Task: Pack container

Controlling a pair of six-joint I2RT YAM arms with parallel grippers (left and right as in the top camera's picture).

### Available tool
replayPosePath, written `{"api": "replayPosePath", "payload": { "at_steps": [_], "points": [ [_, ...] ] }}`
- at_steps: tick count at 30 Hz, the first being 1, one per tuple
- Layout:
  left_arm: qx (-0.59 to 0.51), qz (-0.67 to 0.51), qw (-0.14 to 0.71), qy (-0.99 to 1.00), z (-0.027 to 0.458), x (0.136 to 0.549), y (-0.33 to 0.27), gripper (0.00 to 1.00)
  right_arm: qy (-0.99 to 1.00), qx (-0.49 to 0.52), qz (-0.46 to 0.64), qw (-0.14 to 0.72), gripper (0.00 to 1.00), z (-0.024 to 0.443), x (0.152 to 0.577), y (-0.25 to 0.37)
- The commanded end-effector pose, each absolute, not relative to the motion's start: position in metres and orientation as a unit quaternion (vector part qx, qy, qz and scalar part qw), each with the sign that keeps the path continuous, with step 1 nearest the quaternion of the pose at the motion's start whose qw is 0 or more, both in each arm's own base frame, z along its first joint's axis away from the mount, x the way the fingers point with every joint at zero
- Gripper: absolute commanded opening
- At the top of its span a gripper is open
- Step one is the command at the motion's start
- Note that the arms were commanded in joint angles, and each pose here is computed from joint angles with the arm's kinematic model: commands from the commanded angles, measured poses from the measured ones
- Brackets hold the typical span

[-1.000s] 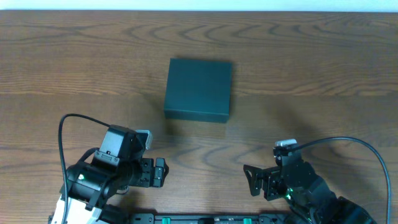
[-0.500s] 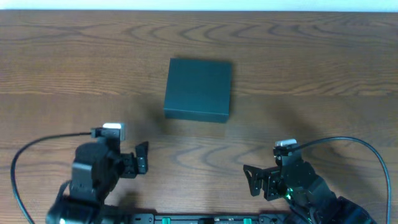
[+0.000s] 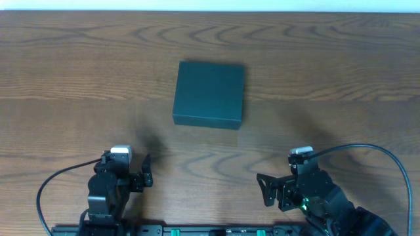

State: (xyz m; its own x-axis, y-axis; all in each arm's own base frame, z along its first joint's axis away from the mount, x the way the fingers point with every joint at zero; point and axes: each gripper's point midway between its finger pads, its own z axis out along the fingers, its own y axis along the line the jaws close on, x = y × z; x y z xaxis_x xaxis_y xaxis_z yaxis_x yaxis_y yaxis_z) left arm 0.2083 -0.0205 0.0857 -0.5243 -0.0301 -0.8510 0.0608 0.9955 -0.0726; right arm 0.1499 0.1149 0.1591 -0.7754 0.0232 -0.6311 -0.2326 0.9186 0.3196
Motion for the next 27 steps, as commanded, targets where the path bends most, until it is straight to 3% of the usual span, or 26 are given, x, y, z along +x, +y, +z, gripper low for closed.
{"api": "replayPosePath", "payload": {
  "at_steps": [1, 27],
  "points": [
    [0.008, -0.016, 0.500, 0.866, 0.086, 0.210, -0.011, 0.95, 0.922, -0.049, 0.195, 0.332, 0.99, 0.161, 0.151, 0.114],
    [0.007, -0.020, 0.530, 0.848, 0.099, 0.211, -0.012, 0.95, 0.922, -0.049, 0.195, 0.332, 0.99, 0.161, 0.151, 0.114]
  ]
}}
